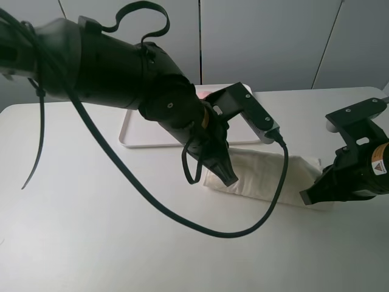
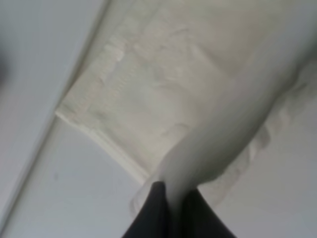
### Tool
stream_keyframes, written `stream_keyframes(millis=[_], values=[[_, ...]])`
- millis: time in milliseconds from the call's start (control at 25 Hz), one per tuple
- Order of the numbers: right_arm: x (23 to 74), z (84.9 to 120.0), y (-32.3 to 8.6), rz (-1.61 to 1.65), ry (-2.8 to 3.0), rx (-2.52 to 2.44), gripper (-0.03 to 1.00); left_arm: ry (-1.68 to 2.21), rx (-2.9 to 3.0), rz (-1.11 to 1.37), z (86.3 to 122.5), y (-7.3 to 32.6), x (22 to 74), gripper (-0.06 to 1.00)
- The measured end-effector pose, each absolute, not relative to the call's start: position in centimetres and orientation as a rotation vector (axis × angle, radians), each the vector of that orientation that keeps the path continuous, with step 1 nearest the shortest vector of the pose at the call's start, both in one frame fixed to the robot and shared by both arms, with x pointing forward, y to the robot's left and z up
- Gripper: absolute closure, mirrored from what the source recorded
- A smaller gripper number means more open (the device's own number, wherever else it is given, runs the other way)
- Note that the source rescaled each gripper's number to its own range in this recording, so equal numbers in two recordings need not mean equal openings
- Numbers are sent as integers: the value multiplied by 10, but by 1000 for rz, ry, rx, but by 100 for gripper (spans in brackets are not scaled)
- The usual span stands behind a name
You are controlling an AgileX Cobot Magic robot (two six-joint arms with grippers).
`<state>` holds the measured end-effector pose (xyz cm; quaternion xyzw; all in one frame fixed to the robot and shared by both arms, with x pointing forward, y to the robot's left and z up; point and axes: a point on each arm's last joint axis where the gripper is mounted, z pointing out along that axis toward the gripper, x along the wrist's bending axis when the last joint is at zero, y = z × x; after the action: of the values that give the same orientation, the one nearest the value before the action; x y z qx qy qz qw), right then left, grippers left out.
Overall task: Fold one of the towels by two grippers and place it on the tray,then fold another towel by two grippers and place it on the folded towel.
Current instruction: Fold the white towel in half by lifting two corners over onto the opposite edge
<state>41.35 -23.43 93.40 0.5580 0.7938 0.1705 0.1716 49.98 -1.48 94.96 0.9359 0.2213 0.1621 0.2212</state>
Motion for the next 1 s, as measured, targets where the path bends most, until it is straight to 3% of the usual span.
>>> stream_keyframes(millis=[400, 800, 880, 1000], values=[[432, 945, -247, 579, 2072, 1707, 97, 660, 2555, 451, 936, -11, 514, 94], [453, 926, -239, 517, 2130, 1723, 97, 729, 2520, 436, 923, -10, 523, 94], [461, 922, -237, 506, 2143, 1713, 97, 740, 2518, 436, 922, -9, 526, 90], [473, 917, -235, 490, 2139, 1725, 93, 753, 2527, 436, 914, -7, 530, 73]])
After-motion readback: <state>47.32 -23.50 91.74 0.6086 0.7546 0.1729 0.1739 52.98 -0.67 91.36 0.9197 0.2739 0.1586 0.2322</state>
